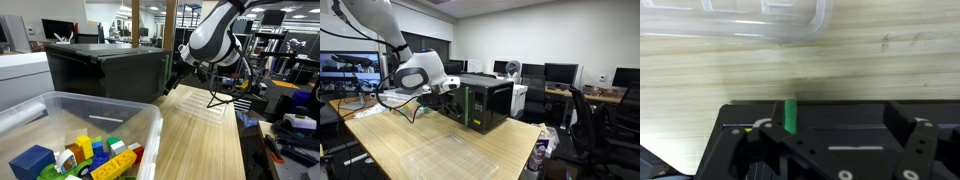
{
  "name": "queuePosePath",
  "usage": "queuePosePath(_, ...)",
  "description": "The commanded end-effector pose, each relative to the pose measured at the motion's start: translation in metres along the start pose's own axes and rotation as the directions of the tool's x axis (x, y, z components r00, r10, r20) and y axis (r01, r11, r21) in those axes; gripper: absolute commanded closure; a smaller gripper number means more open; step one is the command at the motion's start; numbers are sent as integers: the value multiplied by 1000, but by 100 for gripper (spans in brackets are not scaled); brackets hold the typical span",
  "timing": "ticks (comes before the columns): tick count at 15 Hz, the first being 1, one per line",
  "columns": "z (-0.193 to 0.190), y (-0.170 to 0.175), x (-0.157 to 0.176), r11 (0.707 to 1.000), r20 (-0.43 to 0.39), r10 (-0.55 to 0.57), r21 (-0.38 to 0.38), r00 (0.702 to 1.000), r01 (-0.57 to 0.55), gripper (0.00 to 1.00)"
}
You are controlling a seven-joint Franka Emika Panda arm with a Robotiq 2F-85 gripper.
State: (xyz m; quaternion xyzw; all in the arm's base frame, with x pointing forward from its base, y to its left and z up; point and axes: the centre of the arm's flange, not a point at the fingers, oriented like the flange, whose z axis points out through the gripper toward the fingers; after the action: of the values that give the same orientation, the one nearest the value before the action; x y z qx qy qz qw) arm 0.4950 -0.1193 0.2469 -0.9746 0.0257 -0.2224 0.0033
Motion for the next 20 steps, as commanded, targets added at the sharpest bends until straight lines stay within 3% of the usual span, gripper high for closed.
queuePosePath(1, -2, 0, 1, 1000, -3, -3, -1, 1000, 3, 0)
queuePosePath(20, -3, 9, 17, 1000, -11, 20, -17, 1000, -20, 0)
